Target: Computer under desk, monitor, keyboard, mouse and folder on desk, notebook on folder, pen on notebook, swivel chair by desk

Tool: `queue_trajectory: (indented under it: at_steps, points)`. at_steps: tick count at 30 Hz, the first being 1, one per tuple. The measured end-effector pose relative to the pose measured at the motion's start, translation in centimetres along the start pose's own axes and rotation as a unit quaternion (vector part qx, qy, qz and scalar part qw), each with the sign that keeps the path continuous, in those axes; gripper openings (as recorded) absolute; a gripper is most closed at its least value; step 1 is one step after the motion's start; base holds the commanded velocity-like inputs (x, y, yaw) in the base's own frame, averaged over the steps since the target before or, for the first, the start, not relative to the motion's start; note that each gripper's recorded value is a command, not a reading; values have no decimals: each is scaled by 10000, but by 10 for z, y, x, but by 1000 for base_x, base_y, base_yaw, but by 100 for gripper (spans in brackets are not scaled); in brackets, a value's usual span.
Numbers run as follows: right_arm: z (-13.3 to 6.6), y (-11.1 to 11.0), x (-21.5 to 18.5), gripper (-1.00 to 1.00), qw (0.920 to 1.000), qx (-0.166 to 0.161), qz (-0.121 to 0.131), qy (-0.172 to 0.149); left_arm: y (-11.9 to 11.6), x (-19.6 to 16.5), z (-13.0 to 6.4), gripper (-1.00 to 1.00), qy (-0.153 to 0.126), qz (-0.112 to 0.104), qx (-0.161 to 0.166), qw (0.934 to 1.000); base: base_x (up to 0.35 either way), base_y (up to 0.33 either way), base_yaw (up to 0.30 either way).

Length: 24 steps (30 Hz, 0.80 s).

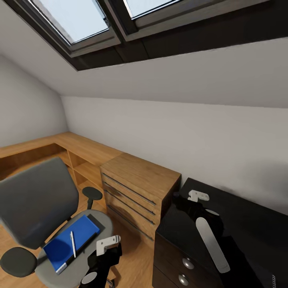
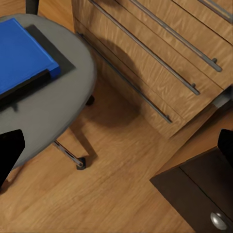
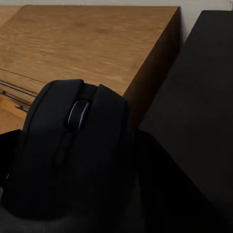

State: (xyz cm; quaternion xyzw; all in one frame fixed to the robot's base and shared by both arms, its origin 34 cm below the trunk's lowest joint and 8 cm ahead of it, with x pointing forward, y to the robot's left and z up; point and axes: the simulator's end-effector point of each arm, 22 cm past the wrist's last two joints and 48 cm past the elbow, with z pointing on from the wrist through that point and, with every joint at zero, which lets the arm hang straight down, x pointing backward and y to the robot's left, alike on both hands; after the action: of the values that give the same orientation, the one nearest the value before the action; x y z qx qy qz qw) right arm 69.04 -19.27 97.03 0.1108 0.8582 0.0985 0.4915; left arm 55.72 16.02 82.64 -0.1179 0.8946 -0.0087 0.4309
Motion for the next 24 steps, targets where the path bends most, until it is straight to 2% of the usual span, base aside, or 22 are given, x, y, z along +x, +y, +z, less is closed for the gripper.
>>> queue_trajectory:
  at_steps: [4,17,21,24]
  points:
    - [0,-1,-2,-100,10000,14,23,-33,-1,1,0,100,12,21,15,10000,-121,88,-40]
    - [-3,-9,-8,-100,9999,71,89,-101,-1,-6,-3,100,-72,11,23,10000,-253,219,-252]
    - [-3,-13,-11,-100,9998,106,137,-125,-2,-6,-3,100,-71,9,27,10000,-232,-13,-263]
    - [-3,-16,-13,-100,9997,132,169,-137,-3,-4,-4,100,-64,29,43,10000,-254,-146,-88]
